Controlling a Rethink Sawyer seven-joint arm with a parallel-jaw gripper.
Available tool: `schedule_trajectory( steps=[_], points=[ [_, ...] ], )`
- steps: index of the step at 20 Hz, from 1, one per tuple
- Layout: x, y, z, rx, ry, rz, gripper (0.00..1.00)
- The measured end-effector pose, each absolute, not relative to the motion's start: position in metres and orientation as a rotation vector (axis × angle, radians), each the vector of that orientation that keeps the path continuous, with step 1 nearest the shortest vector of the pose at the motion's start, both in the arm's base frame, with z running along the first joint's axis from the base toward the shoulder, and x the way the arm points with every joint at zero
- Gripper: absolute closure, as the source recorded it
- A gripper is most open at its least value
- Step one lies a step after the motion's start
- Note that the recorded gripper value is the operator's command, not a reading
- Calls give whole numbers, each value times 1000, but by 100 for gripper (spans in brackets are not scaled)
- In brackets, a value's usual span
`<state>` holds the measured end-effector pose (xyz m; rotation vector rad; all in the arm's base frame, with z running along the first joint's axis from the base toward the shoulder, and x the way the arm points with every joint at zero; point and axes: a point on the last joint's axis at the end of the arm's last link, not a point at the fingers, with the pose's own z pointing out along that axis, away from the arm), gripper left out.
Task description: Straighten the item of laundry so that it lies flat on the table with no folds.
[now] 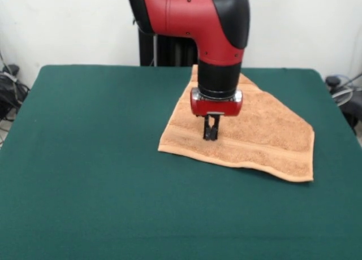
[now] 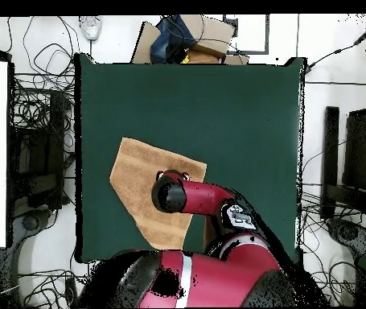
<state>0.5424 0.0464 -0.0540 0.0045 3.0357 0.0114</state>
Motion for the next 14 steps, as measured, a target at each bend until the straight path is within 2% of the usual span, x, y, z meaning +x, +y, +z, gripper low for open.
schedule_trajectory(
  steps=[14],
  points=[
    [547, 10, -54, 92, 3053, 15, 100]
  ],
)
